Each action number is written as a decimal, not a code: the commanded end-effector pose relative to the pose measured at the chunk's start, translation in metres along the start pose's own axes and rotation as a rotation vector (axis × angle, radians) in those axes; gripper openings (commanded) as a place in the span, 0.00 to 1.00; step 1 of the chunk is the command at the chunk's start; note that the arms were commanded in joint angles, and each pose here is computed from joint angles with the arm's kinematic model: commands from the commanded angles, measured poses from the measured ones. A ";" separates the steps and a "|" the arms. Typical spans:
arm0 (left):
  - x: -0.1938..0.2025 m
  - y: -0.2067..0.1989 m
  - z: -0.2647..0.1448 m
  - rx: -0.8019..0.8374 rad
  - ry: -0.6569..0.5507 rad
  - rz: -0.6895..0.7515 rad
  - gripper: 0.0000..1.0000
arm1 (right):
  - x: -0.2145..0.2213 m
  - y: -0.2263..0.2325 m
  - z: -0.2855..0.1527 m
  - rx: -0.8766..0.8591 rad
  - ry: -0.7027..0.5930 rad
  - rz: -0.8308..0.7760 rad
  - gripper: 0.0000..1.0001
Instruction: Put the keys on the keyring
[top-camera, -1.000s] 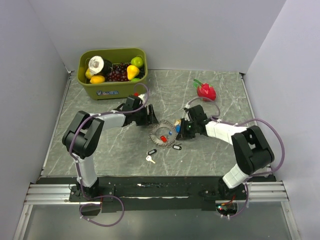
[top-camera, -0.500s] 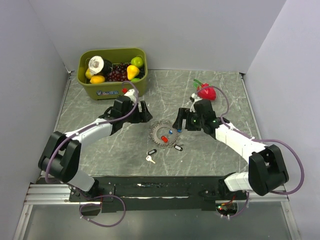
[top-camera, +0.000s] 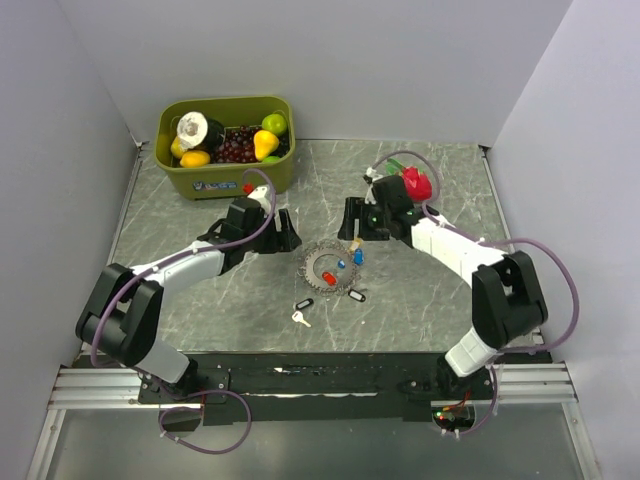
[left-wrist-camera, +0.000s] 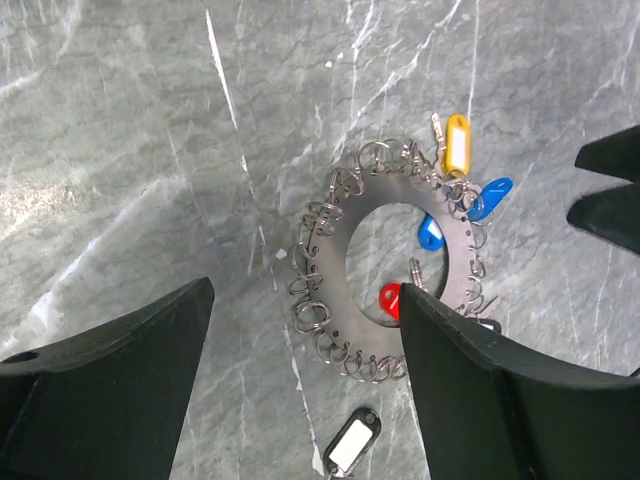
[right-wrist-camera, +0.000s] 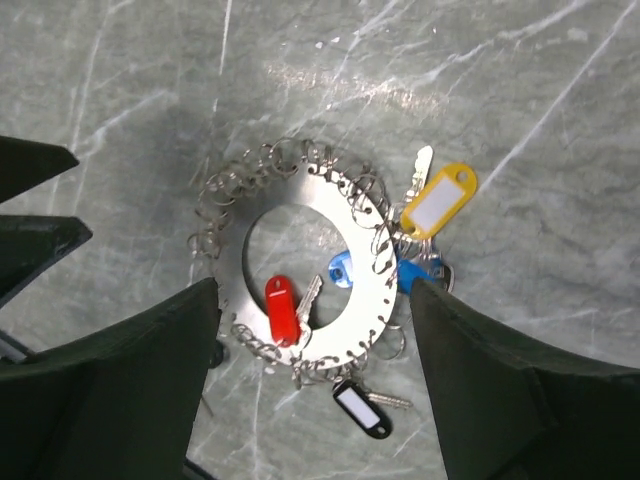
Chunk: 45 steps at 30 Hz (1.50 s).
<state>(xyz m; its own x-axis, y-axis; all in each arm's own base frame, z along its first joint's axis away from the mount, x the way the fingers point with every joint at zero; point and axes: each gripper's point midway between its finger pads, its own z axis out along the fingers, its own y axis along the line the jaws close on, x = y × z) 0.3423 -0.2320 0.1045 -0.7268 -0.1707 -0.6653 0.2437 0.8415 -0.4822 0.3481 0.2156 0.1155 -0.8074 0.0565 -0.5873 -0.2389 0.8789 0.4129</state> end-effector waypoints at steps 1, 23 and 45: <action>-0.006 0.001 0.002 -0.008 -0.013 -0.003 0.81 | -0.010 0.006 0.004 0.050 0.022 -0.054 0.74; 0.017 0.020 0.015 -0.086 0.086 0.009 0.80 | 0.030 -0.006 0.015 0.192 0.172 -0.159 0.42; 0.046 0.013 0.047 -0.092 0.200 0.032 0.77 | 0.110 -0.015 0.014 0.082 0.293 -0.064 0.34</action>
<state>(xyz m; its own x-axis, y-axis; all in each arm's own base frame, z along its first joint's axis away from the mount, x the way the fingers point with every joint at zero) 0.3382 -0.2458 0.0360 -0.8444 -0.0652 -0.5317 0.1845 0.8965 -0.4029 0.2666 0.2024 0.0322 -0.9202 -0.1644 -0.3552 -0.2617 0.9333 0.2460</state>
